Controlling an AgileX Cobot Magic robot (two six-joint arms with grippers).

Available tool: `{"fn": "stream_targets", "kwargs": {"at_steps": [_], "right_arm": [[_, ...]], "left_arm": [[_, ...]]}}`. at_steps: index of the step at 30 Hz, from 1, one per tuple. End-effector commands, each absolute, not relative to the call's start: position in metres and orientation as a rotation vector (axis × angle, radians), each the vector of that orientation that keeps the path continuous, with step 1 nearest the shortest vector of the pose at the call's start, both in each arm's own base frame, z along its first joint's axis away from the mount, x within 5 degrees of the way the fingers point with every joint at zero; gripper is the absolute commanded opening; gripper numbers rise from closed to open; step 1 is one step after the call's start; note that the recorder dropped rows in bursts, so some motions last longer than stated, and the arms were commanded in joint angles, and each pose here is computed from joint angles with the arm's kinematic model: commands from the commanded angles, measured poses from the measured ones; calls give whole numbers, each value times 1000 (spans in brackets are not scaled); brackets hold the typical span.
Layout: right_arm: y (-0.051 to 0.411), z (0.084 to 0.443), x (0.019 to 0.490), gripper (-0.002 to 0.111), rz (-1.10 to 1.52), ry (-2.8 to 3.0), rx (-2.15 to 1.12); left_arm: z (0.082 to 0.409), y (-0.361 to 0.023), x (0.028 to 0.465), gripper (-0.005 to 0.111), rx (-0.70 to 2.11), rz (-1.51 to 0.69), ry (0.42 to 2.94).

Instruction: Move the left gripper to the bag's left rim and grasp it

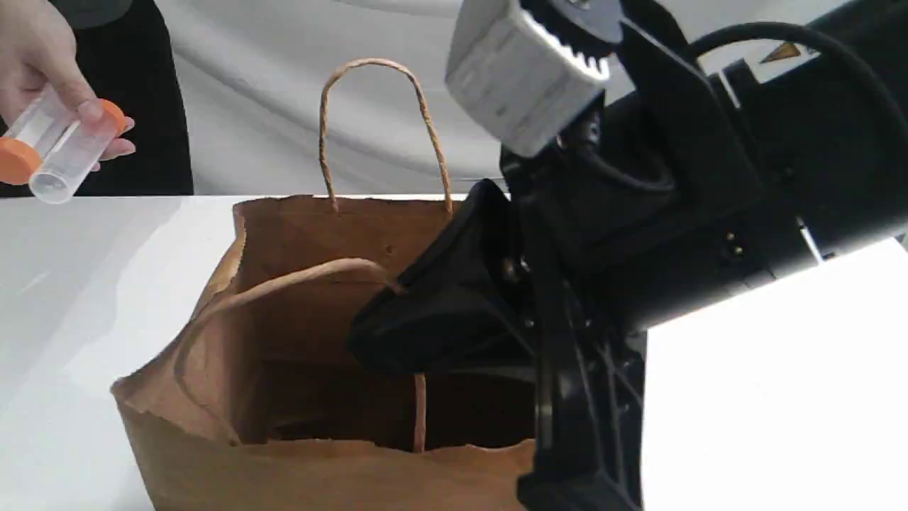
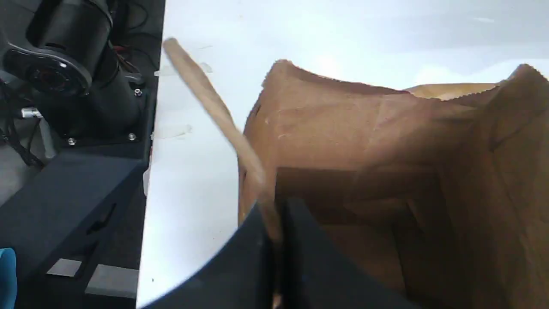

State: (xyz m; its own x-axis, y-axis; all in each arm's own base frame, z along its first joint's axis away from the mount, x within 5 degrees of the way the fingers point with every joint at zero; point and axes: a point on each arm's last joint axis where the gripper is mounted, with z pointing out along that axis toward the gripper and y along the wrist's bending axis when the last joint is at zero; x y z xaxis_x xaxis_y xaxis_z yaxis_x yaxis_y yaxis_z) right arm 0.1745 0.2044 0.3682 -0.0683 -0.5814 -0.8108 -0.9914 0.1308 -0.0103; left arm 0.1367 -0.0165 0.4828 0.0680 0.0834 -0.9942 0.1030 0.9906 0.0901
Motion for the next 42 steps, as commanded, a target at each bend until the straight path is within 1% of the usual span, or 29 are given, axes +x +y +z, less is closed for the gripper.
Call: {"fn": "stream_targets", "kwargs": {"at_steps": [1, 4, 7, 9, 13, 18, 20, 23, 28, 29, 32, 34, 37, 42], "right_arm": [[205, 370, 173, 0, 778, 1726, -1515], [205, 370, 173, 0, 775, 1726, -1517], [205, 370, 174, 0, 772, 1726, -1519], [205, 370, 174, 0, 772, 1726, -1519], [205, 370, 174, 0, 772, 1726, -1519], [205, 370, 173, 0, 774, 1727, -1522], [205, 370, 173, 0, 774, 1727, -1522], [205, 370, 173, 0, 774, 1727, -1522], [205, 370, 173, 0, 775, 1728, -1523], [205, 370, 173, 0, 777, 1728, -1525], [205, 370, 173, 0, 777, 1728, -1525], [205, 369, 173, 0, 774, 1728, -1526], [204, 369, 173, 0, 767, 1728, -1531], [204, 369, 173, 0, 767, 1728, -1531]], "left_arm": [[482, -48, 171, 0, 565, 35, 1724], [476, -68, 198, 0, 816, 19, 1920], [466, -82, 228, 0, 1012, -8, 2040], [460, -91, 242, 0, 1165, -31, 2054], [446, -111, 275, 0, 1389, -93, 1948], [422, -122, 301, 1, 1444, -146, 1987], [412, -126, 308, 4, 1451, -175, 2010], [398, -131, 320, 14, 1468, -212, 2040], [376, -136, 335, 39, 1507, -235, 2077], [374, -136, 337, 46, 1509, -237, 2082], [374, -135, 337, 59, 1510, -227, 2085], [375, -134, 337, 62, 1514, -207, 2085], [378, -134, 335, 63, 1511, -201, 2081], [385, -136, 330, 63, 1473, -255, 2069]]}}
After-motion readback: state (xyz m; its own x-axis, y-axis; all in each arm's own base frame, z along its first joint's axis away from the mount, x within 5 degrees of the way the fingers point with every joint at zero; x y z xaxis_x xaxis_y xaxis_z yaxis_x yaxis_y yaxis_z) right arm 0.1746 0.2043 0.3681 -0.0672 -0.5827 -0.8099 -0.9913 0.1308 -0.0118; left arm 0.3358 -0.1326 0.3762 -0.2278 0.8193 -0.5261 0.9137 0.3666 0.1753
